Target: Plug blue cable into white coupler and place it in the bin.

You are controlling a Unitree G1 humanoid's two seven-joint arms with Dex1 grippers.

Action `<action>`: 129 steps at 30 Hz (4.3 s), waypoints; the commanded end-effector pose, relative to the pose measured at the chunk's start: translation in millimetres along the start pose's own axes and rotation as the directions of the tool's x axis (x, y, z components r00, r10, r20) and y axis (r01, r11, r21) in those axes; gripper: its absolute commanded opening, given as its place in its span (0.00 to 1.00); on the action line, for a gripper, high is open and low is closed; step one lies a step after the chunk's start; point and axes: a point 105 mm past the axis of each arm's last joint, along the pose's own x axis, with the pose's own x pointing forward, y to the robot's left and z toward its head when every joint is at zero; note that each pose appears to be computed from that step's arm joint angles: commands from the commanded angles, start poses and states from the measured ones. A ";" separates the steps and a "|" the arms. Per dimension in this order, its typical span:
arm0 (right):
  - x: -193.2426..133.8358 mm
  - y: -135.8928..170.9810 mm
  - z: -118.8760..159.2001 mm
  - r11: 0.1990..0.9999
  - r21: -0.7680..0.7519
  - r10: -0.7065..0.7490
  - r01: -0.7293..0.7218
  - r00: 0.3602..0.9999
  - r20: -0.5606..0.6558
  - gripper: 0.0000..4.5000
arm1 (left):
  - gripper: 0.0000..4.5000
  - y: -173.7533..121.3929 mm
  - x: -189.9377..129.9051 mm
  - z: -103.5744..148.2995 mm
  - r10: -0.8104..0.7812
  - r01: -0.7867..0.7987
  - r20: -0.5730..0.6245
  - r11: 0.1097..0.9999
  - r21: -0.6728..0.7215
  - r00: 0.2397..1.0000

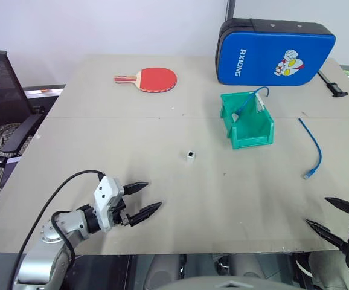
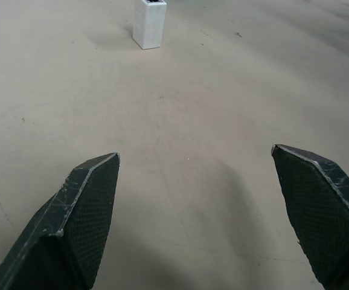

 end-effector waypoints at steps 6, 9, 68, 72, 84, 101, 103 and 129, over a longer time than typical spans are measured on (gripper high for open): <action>7.4 -21.9 51.3 0.998 -0.047 -0.029 0.035 0.990 0.139 0.99 | 0.92 7.8 21.3 44.7 0.045 -0.032 0.178 0.996 -0.079 0.983; 13.6 -29.0 60.7 0.985 -0.169 0.029 -0.018 0.998 0.059 0.99 | 0.92 -6.6 25.9 53.3 -0.040 0.045 0.177 0.999 -0.026 0.983; 160.8 55.2 144.4 0.676 -0.492 0.611 -0.548 0.791 -0.041 0.97 | 0.92 -31.2 100.2 71.7 -0.293 0.275 0.041 0.931 0.240 0.955; 126.1 44.5 138.4 0.726 -0.492 0.579 -0.480 0.813 0.063 0.97 | 0.92 -28.9 120.2 75.9 -0.319 0.307 0.000 0.914 0.265 0.948; 28.5 28.7 102.0 0.900 -0.392 0.247 -0.190 0.964 0.100 0.97 | 0.92 -35.6 170.6 101.4 -0.435 0.490 -0.231 0.813 0.314 0.870; 20.5 36.6 92.8 0.927 -0.358 0.147 -0.109 0.986 0.081 1.00 | 0.35 -32.7 194.8 51.9 -0.396 0.617 -0.551 0.728 0.300 0.734; 21.9 37.5 92.7 0.928 -0.355 0.146 -0.108 0.986 0.081 1.00 | 0.14 -32.5 195.0 52.1 -0.399 0.619 -0.550 0.726 0.299 0.734; 57.9 114.9 173.8 0.741 0.355 0.279 -0.570 0.741 0.610 0.72 | 0.00 -66.7 89.0 137.3 -0.812 0.795 0.090 0.532 -0.293 0.576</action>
